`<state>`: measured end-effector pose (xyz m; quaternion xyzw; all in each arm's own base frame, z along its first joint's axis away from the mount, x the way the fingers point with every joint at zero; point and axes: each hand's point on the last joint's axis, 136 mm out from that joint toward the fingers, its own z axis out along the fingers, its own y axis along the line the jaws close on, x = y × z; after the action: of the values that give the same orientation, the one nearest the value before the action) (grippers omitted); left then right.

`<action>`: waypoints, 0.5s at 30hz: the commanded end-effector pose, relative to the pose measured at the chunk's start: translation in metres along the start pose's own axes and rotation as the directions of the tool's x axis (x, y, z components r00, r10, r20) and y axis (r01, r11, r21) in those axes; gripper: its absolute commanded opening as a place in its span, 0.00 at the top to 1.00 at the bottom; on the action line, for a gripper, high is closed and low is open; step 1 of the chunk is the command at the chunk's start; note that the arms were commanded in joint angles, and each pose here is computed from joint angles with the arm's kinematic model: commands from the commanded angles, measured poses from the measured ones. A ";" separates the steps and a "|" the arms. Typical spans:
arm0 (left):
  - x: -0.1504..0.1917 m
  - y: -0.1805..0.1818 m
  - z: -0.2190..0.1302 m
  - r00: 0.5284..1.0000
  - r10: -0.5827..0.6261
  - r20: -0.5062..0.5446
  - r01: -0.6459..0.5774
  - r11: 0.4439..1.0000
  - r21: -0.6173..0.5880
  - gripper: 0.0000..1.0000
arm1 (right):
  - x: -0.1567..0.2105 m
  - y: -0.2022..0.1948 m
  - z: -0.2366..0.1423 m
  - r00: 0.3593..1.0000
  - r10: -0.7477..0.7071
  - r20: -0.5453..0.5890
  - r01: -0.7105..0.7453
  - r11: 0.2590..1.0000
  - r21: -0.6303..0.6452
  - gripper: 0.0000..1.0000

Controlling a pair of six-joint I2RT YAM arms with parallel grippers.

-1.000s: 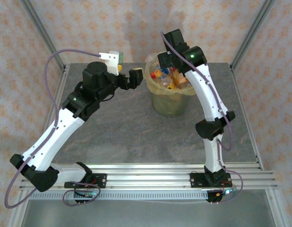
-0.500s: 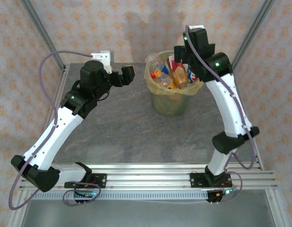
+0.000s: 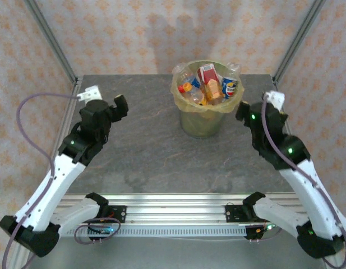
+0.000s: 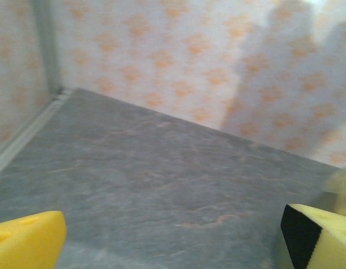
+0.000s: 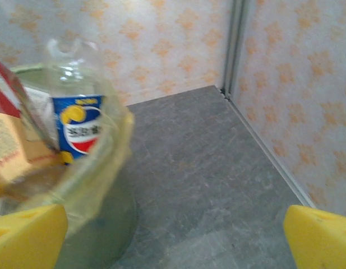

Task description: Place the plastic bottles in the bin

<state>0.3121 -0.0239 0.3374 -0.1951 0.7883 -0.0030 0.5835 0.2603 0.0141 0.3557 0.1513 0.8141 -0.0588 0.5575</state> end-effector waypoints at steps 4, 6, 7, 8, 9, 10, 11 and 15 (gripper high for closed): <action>0.028 0.067 -0.007 0.994 -0.010 0.110 0.036 0.972 -0.233 0.00 | 0.045 -0.046 0.006 0.994 0.091 0.069 -0.101 0.982 0.159 0.01; 0.041 0.074 -0.005 0.995 0.010 0.099 0.016 0.967 -0.254 0.00 | 0.060 -0.057 0.010 0.994 0.068 0.080 -0.084 0.974 0.209 0.01; 0.046 0.078 -0.004 0.995 0.018 0.095 0.009 0.962 -0.274 0.00 | 0.068 -0.063 0.013 0.995 0.053 0.088 -0.073 0.967 0.243 0.01; 0.052 0.084 -0.003 0.995 0.030 0.091 -0.001 0.955 -0.297 0.00 | 0.076 -0.069 0.015 0.995 0.038 0.093 -0.062 0.960 0.274 0.01; 0.057 0.088 -0.002 0.995 0.040 0.091 -0.008 0.948 -0.320 0.00 | 0.082 -0.072 0.018 0.995 0.027 0.099 -0.055 0.954 0.296 0.01; 0.062 0.094 0.000 0.994 0.048 0.095 -0.012 0.937 -0.348 0.00 | 0.090 -0.076 0.021 0.995 0.013 0.102 -0.045 0.947 0.319 0.01; 0.067 0.099 0.001 0.993 0.057 0.101 -0.015 0.928 -0.372 0.00 | 0.097 -0.079 0.024 0.994 0.003 0.109 -0.040 0.940 0.338 0.01; 0.086 0.108 0.010 0.989 0.086 0.119 -0.030 0.913 -0.407 0.00 | 0.120 -0.075 0.044 0.990 -0.077 0.117 0.032 0.936 0.350 0.01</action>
<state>0.2700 0.0375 0.2235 -0.2537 0.7747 0.1618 0.5561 0.2304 -0.0402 0.2145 0.2054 0.7914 -0.2047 0.5381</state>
